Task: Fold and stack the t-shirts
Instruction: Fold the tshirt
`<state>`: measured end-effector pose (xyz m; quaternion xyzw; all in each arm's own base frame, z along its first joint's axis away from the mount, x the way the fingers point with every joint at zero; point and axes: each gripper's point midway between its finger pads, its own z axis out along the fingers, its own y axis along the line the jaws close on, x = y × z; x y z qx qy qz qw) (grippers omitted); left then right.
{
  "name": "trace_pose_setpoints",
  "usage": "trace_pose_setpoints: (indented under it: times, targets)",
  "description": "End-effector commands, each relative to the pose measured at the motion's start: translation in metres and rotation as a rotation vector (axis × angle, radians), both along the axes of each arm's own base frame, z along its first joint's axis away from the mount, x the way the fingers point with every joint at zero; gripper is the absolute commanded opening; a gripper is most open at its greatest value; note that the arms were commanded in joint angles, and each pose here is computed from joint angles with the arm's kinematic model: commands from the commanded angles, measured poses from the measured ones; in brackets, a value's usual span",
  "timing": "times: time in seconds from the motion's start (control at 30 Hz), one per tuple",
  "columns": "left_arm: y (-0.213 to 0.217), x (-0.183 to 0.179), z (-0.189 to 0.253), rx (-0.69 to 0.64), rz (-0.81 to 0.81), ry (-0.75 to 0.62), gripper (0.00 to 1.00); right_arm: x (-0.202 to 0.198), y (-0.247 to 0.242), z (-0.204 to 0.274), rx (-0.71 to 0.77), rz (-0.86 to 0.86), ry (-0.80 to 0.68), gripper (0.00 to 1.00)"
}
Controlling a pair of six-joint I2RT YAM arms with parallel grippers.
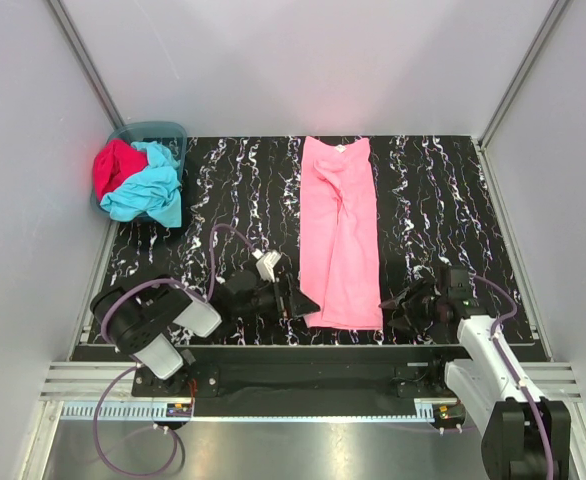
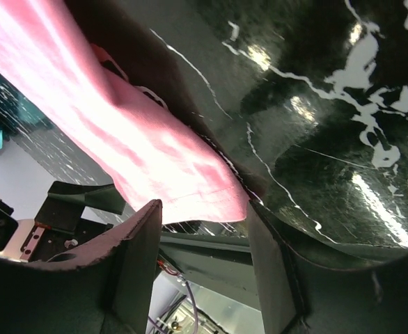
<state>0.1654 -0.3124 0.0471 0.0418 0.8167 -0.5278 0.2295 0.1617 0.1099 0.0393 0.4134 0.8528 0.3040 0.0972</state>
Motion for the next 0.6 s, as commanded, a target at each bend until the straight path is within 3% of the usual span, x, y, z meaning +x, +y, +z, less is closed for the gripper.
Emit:
trace_pose_setpoints:
  times: [0.0, 0.57]
  targets:
    - [0.014, -0.011, -0.035, 0.147, -0.027, 0.056, 0.98, 0.022, -0.007, 0.016, -0.049, 0.001, -0.081, 0.59]
    - [0.04, -0.023, -0.055, 0.359, -0.068, 0.095, 0.99, 0.052, -0.023, 0.015, -0.079, -0.008, -0.086, 0.59]
